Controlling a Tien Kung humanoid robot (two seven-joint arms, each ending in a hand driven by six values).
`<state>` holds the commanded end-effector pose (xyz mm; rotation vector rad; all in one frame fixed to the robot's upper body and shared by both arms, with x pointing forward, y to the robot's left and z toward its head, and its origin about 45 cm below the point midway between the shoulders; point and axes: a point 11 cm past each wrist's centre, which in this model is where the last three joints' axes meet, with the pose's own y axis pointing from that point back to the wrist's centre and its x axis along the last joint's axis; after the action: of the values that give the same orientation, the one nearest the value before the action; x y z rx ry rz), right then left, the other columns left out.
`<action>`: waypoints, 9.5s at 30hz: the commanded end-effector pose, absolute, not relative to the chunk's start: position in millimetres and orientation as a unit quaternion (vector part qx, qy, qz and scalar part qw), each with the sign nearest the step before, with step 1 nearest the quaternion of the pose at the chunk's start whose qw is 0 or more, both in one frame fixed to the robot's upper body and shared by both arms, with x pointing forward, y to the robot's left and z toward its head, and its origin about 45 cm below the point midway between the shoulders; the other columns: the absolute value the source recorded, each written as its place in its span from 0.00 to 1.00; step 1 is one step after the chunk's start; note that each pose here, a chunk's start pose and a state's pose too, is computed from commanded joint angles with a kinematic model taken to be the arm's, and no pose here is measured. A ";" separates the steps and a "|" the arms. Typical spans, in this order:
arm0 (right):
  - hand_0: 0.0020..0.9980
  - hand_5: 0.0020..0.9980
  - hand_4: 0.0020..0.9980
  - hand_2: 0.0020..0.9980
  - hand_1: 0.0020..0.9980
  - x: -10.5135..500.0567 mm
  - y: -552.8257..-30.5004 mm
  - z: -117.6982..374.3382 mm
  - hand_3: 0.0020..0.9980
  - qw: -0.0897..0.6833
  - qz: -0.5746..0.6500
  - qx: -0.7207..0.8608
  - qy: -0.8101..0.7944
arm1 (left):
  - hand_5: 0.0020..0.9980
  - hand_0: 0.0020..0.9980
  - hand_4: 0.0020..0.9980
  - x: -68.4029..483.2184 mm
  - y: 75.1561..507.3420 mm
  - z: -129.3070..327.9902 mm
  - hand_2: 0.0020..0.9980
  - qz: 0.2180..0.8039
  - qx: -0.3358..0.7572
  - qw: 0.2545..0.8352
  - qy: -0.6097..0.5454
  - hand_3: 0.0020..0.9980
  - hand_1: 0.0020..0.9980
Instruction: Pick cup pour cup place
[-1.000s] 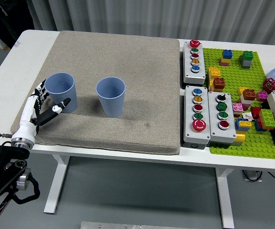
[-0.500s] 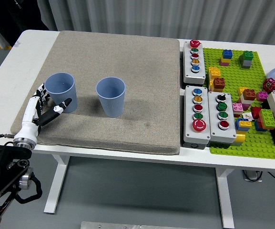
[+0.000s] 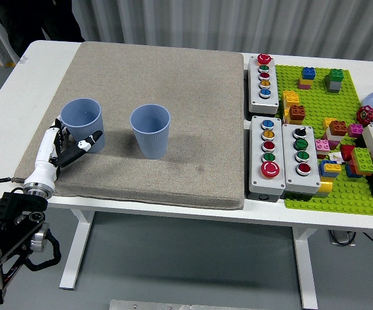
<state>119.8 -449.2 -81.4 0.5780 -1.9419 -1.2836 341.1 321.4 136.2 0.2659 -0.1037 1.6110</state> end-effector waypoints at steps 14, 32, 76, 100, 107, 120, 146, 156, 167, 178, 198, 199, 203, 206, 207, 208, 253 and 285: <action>0.70 0.02 0.00 0.56 0.63 123.3 -449.5 -80.4 0.56 0.360 -0.498 0.227 -0.755 | 0.44 0.99 0.98 346.7 319.0 141.4 1.00 0.713 0.123 0.688 -0.058 0.97 0.94; 0.70 0.02 0.00 0.56 0.63 124.6 -449.3 -80.1 0.56 0.360 -0.498 0.229 -0.755 | 0.44 0.99 0.97 350.5 313.2 141.6 1.00 0.709 0.123 0.692 -0.057 0.96 0.93; 0.70 0.01 0.00 0.56 0.63 119.4 -450.3 -81.2 0.56 0.366 -0.498 0.228 -0.752 | 0.15 0.53 0.68 341.1 295.6 178.8 0.69 0.729 0.115 0.653 -0.169 0.58 0.56; 0.70 0.01 0.00 0.56 0.63 125.2 -453.2 -78.3 0.56 0.361 -0.494 0.227 -0.758 | 0.16 0.54 0.70 359.0 278.2 222.0 0.67 0.666 0.160 0.651 -0.326 0.58 0.56; 0.70 0.01 0.00 0.56 0.63 126.6 -453.5 -77.8 0.56 0.359 -0.493 0.227 -0.759 | 0.16 0.55 0.70 364.3 273.8 227.8 0.67 0.641 0.184 0.648 -0.368 0.58 0.56; 0.70 0.01 0.00 0.56 0.63 126.9 -453.9 -77.6 0.56 0.358 -0.493 0.227 -0.760 | 0.16 0.55 0.70 371.6 272.9 238.4 0.66 0.603 0.234 0.615 -0.451 0.58 0.56; 0.70 0.01 0.00 0.56 0.63 128.0 -455.0 -76.8 0.56 0.356 -0.492 0.226 -0.762 | 0.18 0.55 0.71 379.3 265.0 259.2 0.66 0.523 0.295 0.565 -0.566 0.57 0.56; 0.70 0.01 0.00 0.56 0.63 126.6 -454.8 -77.3 0.56 0.356 -0.493 0.224 -0.762 | 0.19 0.55 0.72 381.1 263.5 265.5 0.66 0.494 0.310 0.550 -0.597 0.57 0.56; 0.70 0.01 0.00 0.56 0.63 126.5 -456.0 -76.8 0.56 0.356 -0.492 0.224 -0.762 | 0.20 0.55 0.72 383.5 262.7 272.6 0.65 0.471 0.324 0.531 -0.626 0.57 0.55; 0.70 0.01 0.00 0.56 0.63 130.2 -456.2 -75.7 0.56 0.352 -0.491 0.225 -0.764 | 0.20 0.55 0.72 387.1 262.9 279.4 0.65 0.470 0.330 0.506 -0.644 0.57 0.55; 0.70 0.01 0.00 0.56 0.63 131.3 -455.9 -75.5 0.56 0.350 -0.492 0.224 -0.765 | 0.20 0.54 0.71 389.9 258.8 284.4 0.64 0.453 0.336 0.492 -0.663 0.57 0.55; 0.70 0.01 0.00 0.56 0.63 131.5 -456.0 -75.4 0.56 0.349 -0.492 0.224 -0.765 | 0.20 0.54 0.71 390.1 258.7 284.0 0.64 0.452 0.337 0.492 -0.664 0.57 0.55; 0.70 0.01 0.00 0.56 0.63 131.4 -455.7 -75.5 0.56 0.349 -0.492 0.224 -0.765 | 0.20 0.54 0.71 391.0 259.9 283.5 0.64 0.450 0.340 0.490 -0.664 0.57 0.55; 0.70 0.01 0.00 0.56 0.63 131.2 -455.7 -75.6 0.56 0.349 -0.492 0.224 -0.765 | 0.20 0.54 0.71 391.1 261.1 283.2 0.64 0.449 0.342 0.488 -0.665 0.57 0.55; 0.70 0.01 0.00 0.56 0.63 131.1 -455.7 -75.6 0.56 0.349 -0.492 0.224 -0.765 | 0.20 0.54 0.71 391.2 261.2 283.2 0.64 0.449 0.342 0.488 -0.665 0.57 0.55; 0.70 0.01 0.00 0.56 0.63 130.9 -455.6 -75.7 0.56 0.349 -0.492 0.224 -0.765 | 0.20 0.54 0.71 391.2 261.9 283.5 0.64 0.450 0.343 0.487 -0.666 0.57 0.55; 0.70 0.01 0.00 0.56 0.63 128.8 -455.4 -76.4 0.56 0.349 -0.494 0.223 -0.765 | 0.19 0.54 0.71 390.9 258.0 288.3 0.64 0.425 0.358 0.480 -0.678 0.57 0.55; 0.70 0.01 0.00 0.56 0.63 129.7 -456.0 -75.9 0.56 0.346 -0.494 0.221 -0.767 | 0.19 0.55 0.71 391.3 260.0 297.0 0.64 0.407 0.376 0.465 -0.690 0.58 0.55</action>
<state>129.7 -456.0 -75.9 0.5738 -1.9899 -1.2810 391.3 260.0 297.0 0.9245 -1.6958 0.9988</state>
